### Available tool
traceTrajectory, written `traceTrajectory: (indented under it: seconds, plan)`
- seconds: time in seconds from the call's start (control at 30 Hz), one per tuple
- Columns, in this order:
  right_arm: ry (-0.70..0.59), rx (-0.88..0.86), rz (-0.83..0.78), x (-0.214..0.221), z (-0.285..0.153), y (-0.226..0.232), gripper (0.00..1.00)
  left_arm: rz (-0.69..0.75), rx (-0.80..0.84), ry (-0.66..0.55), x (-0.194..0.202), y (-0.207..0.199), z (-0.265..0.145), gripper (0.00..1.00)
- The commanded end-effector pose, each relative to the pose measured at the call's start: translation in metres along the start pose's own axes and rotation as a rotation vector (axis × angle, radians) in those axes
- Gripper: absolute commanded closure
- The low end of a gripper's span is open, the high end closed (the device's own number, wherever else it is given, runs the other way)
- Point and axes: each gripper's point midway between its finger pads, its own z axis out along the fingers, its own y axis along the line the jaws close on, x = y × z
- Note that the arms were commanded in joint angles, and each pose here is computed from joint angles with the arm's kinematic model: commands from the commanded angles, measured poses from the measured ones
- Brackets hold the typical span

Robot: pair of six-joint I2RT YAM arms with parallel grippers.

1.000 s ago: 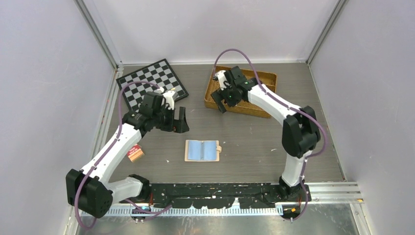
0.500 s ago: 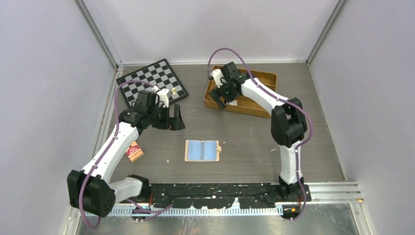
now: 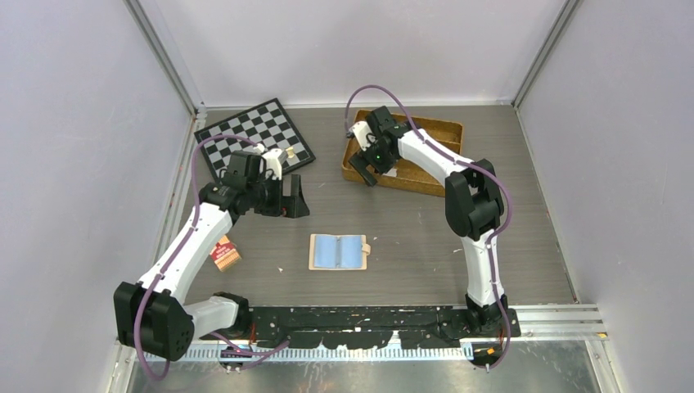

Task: Put the credit cards into the card holder
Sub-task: Pick up the credit card from the storage box.

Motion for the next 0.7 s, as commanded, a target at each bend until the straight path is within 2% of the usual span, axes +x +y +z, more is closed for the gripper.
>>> traceTrajectory:
  seconds: [0.0,0.17,0.43,0.67]
  plan:
    - [0.002,-0.043,0.006,-0.004,-0.01,0.008,0.04,0.006,0.019,0.005,0.0,0.0,0.001,0.08]
    - [-0.012,-0.078,0.028,-0.008,-0.025,0.016,0.12,-0.004,0.021,0.01,0.001,0.001,0.001,0.08]
    - [0.011,-0.101,0.045,-0.004,-0.029,0.021,0.34,-0.008,0.021,0.007,0.0,0.002,0.001,0.08]
    - [0.01,-0.105,0.051,-0.008,-0.034,0.022,0.48,-0.01,0.019,0.009,0.0,0.003,0.001,0.08]
